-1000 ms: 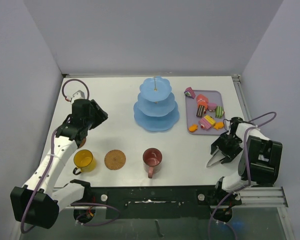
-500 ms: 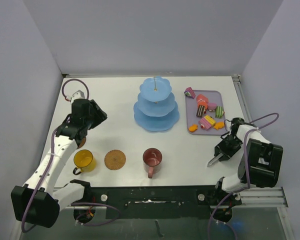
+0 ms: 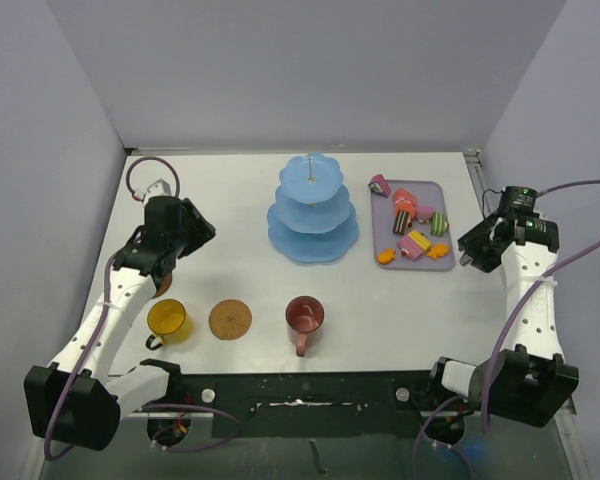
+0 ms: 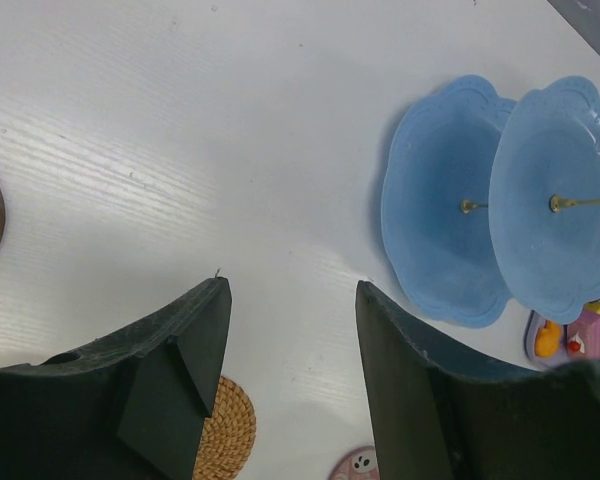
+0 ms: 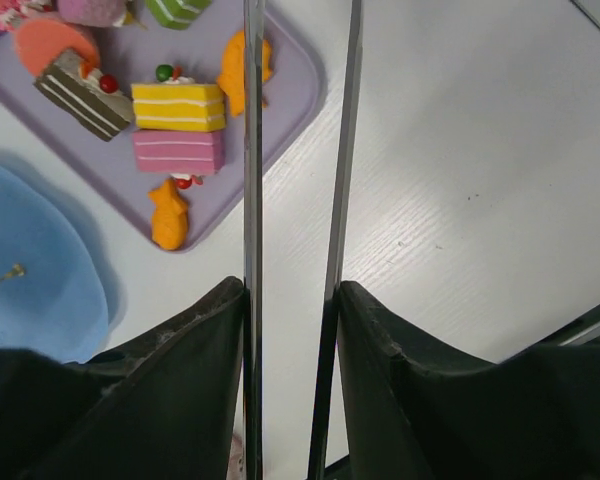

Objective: Serve the afternoon tea

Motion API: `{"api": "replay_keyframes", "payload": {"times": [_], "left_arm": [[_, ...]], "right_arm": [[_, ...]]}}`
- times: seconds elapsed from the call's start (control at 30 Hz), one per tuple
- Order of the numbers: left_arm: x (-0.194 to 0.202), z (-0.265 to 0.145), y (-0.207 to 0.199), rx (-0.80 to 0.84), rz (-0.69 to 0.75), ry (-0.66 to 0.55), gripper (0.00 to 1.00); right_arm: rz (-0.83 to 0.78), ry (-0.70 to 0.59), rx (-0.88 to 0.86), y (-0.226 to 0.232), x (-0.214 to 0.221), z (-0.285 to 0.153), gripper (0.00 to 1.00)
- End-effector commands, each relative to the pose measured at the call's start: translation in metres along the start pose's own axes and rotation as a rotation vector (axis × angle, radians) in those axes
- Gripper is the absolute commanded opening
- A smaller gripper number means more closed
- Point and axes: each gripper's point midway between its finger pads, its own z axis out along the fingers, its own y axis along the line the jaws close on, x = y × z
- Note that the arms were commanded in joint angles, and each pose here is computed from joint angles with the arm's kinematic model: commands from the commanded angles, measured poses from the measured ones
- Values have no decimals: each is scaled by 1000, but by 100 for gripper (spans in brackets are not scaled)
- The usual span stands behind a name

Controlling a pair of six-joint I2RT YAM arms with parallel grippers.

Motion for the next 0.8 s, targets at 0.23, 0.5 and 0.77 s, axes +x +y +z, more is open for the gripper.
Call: {"api": "replay_keyframes", "payload": {"times": [0.23,0.5,0.77], "left_arm": [[-38,-8,-40,131,-8,-89,52],[-73,8,-55,117,45,-181,51],[-116,6,-77,129,124,-264,51]], "right_arm": [[-217,-30,-308,59,-20,-53,40],[-394,-9,-547,103,-8,-67,35],[-510,28,-577,116,4,-56,35]]}}
